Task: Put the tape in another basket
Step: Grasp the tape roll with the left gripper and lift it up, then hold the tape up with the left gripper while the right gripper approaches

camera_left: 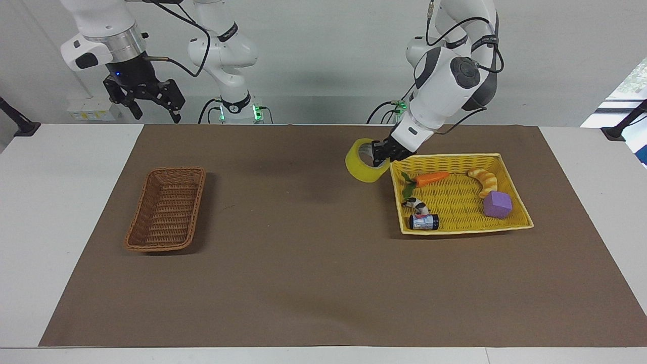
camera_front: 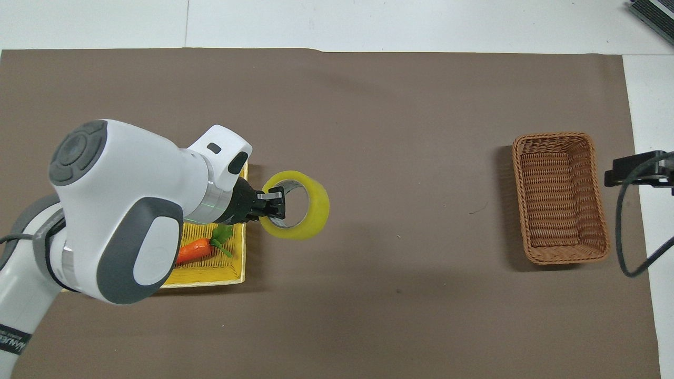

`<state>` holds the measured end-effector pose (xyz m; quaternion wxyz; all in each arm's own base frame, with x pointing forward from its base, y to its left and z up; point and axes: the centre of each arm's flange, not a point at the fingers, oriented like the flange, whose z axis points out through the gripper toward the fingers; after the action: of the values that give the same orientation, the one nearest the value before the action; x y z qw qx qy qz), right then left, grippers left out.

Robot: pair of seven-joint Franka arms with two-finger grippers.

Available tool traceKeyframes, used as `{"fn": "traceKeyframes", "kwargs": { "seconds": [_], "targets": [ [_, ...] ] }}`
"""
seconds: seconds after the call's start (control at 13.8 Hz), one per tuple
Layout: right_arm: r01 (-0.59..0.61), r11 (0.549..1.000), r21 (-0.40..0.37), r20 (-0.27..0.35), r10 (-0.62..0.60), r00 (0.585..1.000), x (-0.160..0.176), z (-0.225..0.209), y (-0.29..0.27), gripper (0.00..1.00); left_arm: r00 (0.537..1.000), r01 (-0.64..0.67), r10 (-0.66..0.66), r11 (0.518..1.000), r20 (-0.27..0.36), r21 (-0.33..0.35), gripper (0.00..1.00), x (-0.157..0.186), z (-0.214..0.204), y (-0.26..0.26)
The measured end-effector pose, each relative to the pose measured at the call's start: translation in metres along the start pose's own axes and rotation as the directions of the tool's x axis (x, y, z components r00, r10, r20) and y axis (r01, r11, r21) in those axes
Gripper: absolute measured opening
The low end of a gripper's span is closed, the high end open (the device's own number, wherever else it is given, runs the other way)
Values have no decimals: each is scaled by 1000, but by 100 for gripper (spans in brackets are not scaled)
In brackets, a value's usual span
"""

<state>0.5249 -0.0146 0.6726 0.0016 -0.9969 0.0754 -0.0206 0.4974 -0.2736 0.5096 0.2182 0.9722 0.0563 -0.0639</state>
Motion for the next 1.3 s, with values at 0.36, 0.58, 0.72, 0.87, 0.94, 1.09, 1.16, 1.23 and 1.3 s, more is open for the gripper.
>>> {"fn": "traceKeyframes", "kwargs": {
  "seconds": [0.36,0.58,0.72,0.87,0.94,1.09,1.16,1.23,1.3],
  "targets": [
    [72,995,70,-10,-72,997,-10,-8,-26,100,992,-105,119,968,49,-230,22,-18,-52,-13],
    [178,971,160,3,-180,984,-15,5,-76,100,990,-112,132,946,46,-304,22,-25,-65,-28],
    [201,949,244,-1,-207,978,-19,13,-110,100,990,-113,134,941,43,-318,22,-30,-68,-33],
    [139,930,340,33,-159,987,-21,19,-122,100,990,-113,133,939,40,-325,22,-33,-70,-33],
    [108,917,384,53,-139,989,-22,21,-127,100,990,-114,134,939,40,-325,22,-34,-70,-33],
    [56,899,434,79,-100,992,-25,29,-150,100,990,-115,136,939,44,-325,22,-36,-68,-32],
    [15,890,456,94,-64,994,-28,33,-170,100,989,-115,137,939,46,-324,22,-37,-67,-32],
    [-26,873,487,112,-33,993,-30,37,-189,100,989,-115,138,939,47,-324,22,-39,-67,-33],
    [-54,855,515,129,-15,991,-32,42,-207,100,989,-116,138,939,46,-324,22,-39,-67,-33]
  ]
}}
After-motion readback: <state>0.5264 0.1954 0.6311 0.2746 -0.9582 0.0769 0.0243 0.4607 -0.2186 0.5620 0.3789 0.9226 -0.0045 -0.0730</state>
